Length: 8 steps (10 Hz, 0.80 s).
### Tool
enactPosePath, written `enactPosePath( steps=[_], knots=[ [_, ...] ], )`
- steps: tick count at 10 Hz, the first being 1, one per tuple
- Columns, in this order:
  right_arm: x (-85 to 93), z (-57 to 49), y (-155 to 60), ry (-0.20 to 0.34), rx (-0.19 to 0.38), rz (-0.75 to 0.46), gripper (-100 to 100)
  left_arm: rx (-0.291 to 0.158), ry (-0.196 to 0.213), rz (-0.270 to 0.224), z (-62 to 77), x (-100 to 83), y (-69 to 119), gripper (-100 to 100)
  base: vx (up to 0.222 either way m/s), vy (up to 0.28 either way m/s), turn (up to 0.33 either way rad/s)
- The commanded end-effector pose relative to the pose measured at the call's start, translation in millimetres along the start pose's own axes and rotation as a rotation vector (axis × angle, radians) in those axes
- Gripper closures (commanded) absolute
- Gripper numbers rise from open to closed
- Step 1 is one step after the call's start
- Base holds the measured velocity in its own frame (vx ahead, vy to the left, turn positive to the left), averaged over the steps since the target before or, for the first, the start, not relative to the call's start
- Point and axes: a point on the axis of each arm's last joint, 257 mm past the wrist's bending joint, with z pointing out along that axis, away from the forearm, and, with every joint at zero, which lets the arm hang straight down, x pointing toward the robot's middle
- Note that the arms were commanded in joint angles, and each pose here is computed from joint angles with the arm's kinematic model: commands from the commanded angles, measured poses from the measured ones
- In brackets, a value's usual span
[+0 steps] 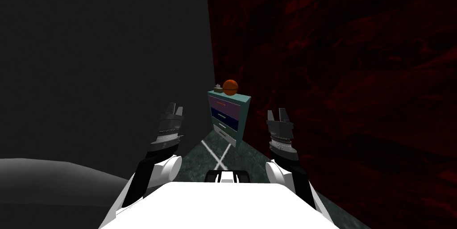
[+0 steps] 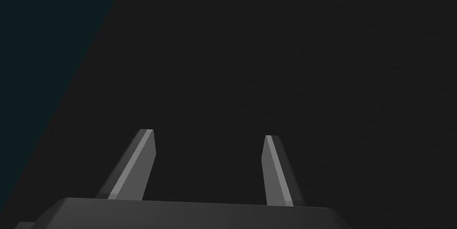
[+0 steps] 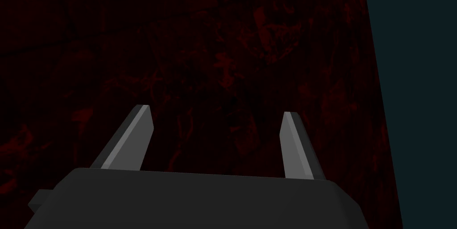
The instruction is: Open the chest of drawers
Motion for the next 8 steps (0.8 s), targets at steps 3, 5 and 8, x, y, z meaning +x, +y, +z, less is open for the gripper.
enactPosePath(
  steps=[3,5,8],
  knots=[
    [0.0,-0.1,-0.2,0.0,0.0,0.0,0,-0.021,0.065,0.011,2.5,11.4,5.8,-100,0.02,0.003,-0.061],
    [0.0,-0.1,-0.3,0.0,0.001,0.0,0,-0.047,0.098,0.011,4.1,18.5,12.5,-100,0.052,0.019,-0.093],
    [0.0,-0.1,-0.3,0.0,0.001,0.0,0,-0.098,0.14,0.005,6.0,28.9,25.7,-100,0.056,0.013,-0.11]
  ],
)
